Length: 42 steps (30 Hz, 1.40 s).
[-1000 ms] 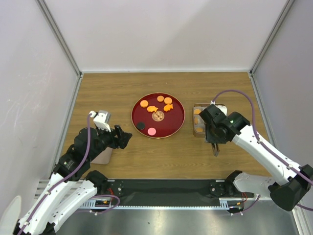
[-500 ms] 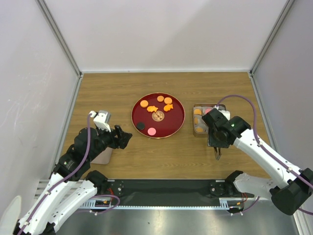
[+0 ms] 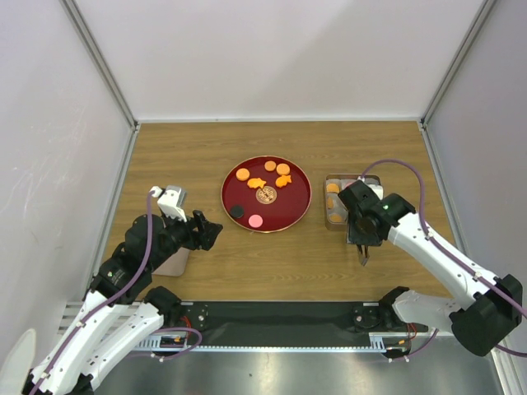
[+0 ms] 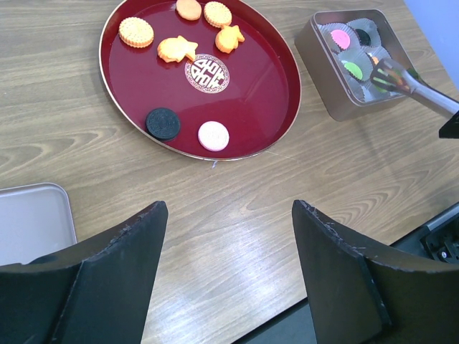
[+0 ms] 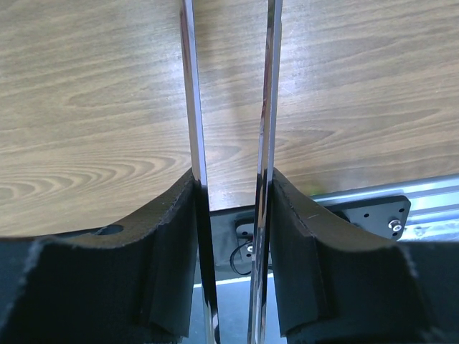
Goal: Pack the cookies
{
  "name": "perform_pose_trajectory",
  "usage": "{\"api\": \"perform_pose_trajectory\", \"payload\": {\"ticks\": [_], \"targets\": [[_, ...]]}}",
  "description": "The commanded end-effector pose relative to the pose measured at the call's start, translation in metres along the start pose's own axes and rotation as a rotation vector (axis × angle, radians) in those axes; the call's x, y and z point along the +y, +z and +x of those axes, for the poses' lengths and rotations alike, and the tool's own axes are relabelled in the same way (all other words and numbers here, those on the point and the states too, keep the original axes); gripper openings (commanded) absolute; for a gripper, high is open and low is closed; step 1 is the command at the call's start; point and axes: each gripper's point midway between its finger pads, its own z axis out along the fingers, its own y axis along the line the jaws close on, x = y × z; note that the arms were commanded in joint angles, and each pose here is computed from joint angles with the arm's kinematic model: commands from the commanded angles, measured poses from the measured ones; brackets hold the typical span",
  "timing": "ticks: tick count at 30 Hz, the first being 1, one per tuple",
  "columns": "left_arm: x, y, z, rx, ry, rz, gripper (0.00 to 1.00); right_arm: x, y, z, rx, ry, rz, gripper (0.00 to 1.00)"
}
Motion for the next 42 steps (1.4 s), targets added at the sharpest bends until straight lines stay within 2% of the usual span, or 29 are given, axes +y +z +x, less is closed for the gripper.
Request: {"api": "perform_pose_trajectory", "payload": {"ticks": [1,42], "targets": [[-0.0055,0.0014,-0.0074,-0.027,0.021,0.026,0.77,0.0016,0.0040,-0.0050,-0.022,0.001,-0.010,0.43],[-0.0045,0.0006,-0.0082,-0.032,0.020,0.021,0.77,0.0000,0.0004,-0.0008,0.003,-0.008,-0.014,0.49]]}}
